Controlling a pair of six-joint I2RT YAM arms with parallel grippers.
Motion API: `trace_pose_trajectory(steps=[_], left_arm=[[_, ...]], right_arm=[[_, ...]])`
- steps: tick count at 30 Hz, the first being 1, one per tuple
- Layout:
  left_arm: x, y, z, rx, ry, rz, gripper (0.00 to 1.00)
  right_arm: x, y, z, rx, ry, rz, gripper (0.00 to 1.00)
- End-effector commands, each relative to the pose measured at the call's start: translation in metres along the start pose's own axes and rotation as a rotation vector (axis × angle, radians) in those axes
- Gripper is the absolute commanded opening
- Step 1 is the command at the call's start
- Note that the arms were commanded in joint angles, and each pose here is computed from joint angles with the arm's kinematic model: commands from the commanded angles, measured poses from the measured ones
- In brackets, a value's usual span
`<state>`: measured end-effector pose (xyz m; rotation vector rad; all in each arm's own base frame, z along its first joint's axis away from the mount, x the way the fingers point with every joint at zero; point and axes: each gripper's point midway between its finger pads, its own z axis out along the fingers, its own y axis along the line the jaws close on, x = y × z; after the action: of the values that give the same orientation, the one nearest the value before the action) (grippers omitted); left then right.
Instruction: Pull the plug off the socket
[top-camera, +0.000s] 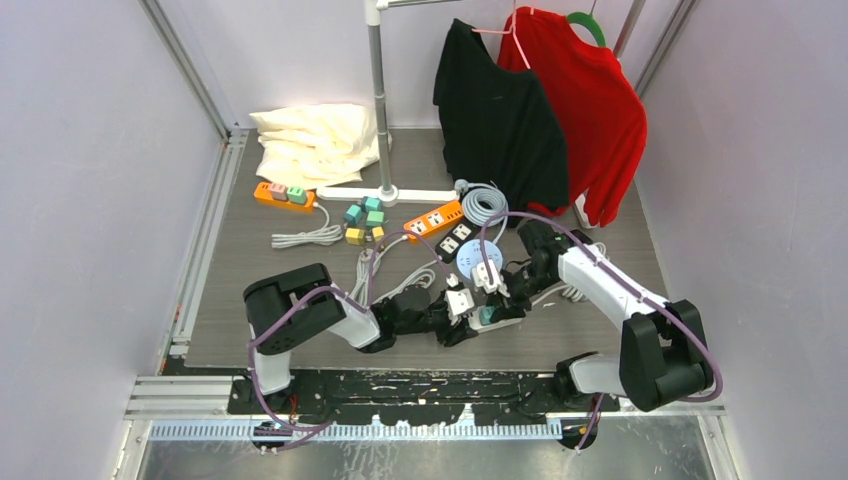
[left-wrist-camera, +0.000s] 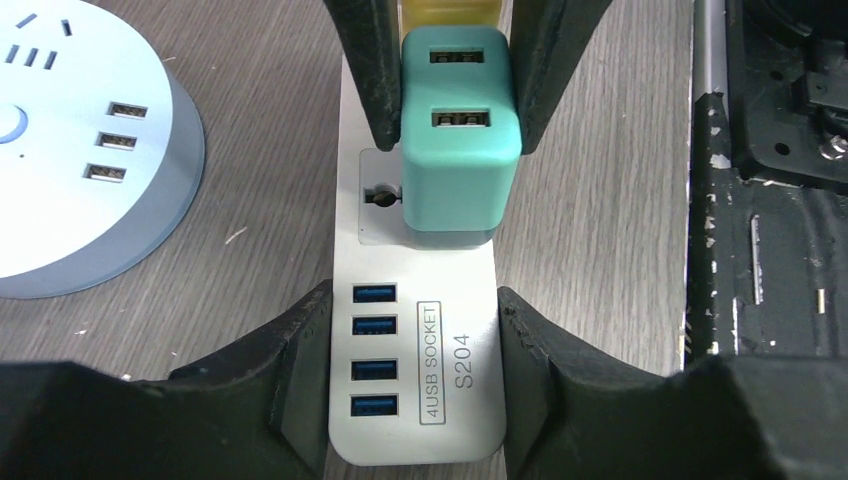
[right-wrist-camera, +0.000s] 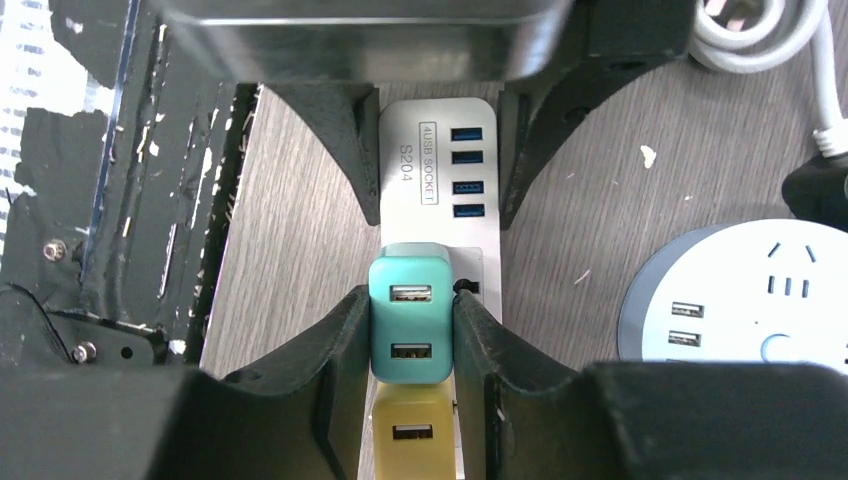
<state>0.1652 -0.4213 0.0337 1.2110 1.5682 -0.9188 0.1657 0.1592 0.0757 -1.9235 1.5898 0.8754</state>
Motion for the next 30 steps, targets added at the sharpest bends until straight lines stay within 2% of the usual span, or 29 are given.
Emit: trace_pose_trajectory(steps=[1,5,9,14,18,25,30], left_arm=[[-0.009,0.004,0.004,0.002,-0.023,-0.017,0.0],[-0.008,0.003,0.007,0.01,-0.014,-0.024,0.0],[-0.007,0.003,0.008,0.014,-0.008,-0.027,0.0],[-0.005,0.004,0.008,0.013,-0.002,-0.039,0.0],[-0.006,0.005,0.008,0.012,-0.004,-0.043,0.0],[-0.006,0.004,0.009,0.019,-0.003,-0.052,0.0],[-0.004,0.004,0.011,0.021,0.009,-0.057,0.0]], right_arm=[[-0.016,0.022,-0.004,-0.077,-0.072,-0.095,0.02],[-0.029,0.028,0.004,-0.128,-0.127,-0.106,0.02],[-0.044,0.012,0.006,-0.067,-0.188,-0.049,0.01],[-0.037,-0.001,-0.008,-0.012,-0.155,0.0,0.01],[-0.02,0.01,-0.014,-0.013,-0.084,-0.085,0.01],[-0.033,0.036,-0.003,-0.145,-0.158,-0.135,0.02],[-0.05,0.012,-0.007,-0.066,-0.198,-0.047,0.01]])
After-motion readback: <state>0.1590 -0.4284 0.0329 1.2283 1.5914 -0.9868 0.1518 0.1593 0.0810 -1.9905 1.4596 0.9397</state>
